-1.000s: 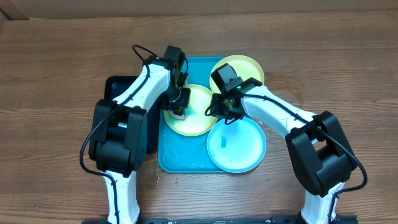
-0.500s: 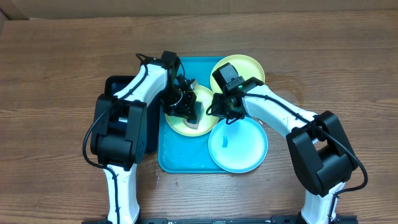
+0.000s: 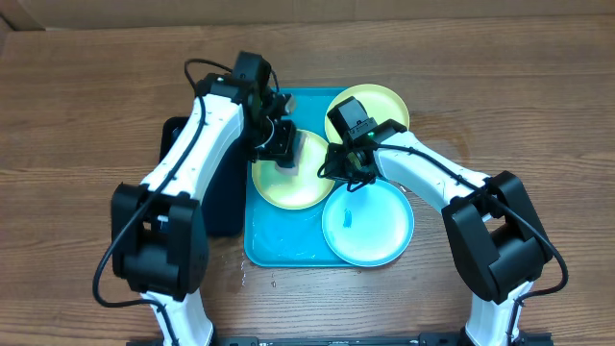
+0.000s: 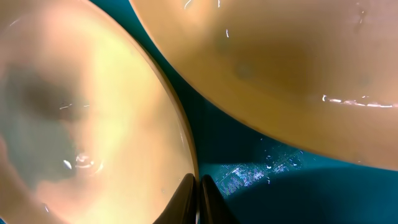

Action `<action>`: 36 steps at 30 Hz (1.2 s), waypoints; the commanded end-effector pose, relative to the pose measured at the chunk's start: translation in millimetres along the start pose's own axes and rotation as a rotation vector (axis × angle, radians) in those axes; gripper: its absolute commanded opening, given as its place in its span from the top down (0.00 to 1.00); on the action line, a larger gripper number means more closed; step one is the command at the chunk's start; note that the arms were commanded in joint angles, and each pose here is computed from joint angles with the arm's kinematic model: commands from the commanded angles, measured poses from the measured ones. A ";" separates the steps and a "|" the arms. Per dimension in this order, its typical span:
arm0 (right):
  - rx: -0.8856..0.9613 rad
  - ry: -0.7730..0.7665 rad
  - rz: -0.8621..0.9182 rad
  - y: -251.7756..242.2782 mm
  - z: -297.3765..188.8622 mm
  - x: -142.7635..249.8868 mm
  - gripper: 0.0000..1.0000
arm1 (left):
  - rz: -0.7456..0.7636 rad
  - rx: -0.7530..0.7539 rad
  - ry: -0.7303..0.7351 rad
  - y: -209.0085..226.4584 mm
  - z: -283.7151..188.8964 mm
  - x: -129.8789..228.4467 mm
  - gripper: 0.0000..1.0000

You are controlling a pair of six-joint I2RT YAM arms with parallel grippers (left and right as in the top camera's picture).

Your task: Clean dirty plates on tray and stack at the side

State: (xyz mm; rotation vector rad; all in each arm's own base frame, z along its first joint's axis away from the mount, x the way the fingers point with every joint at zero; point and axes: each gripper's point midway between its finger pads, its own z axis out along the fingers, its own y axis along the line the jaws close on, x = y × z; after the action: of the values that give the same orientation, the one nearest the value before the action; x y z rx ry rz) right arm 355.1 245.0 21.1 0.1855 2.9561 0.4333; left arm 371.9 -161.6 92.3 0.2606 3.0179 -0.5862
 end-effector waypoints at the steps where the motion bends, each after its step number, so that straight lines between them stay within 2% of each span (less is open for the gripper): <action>1: -0.017 0.007 -0.002 4.2 -0.3 3.0 0.96 | -0.065 -0.229 -0.025 29.8 4.8 -0.8 0.96; 3: -0.017 0.007 -0.002 4.2 -0.3 3.0 0.96 | -0.080 -0.281 -0.015 38.9 19.1 3.5 0.96; 14: -0.017 0.007 -0.003 4.4 -0.3 2.9 0.96 | -0.134 -0.308 0.125 68.0 102.4 47.5 0.96; 21: -0.018 0.007 -0.003 4.5 -0.3 3.0 0.96 | -0.101 -0.120 0.235 46.1 127.5 65.0 0.96; 23: -0.017 0.007 -0.003 4.4 -0.3 2.9 0.96 | -0.085 -0.057 0.241 35.8 123.4 63.2 0.96; 28: -0.017 0.007 -0.003 4.1 -0.3 3.0 0.96 | -0.093 -0.021 0.192 24.6 92.8 42.8 0.96; 33: -0.017 0.007 -0.003 4.3 -0.3 3.1 0.96 | -0.037 -0.011 -0.011 2.8 23.5 4.7 0.96; 36: -0.018 0.007 -0.003 4.5 -0.3 2.9 0.96 | -0.032 -0.091 -0.087 8.4 -0.6 -1.6 0.96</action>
State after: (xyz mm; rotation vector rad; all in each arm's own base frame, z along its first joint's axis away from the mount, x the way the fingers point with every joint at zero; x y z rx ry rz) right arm 353.5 244.6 19.8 0.1909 2.9619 0.4335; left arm 357.0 -155.4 36.1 0.1450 3.1202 -0.4920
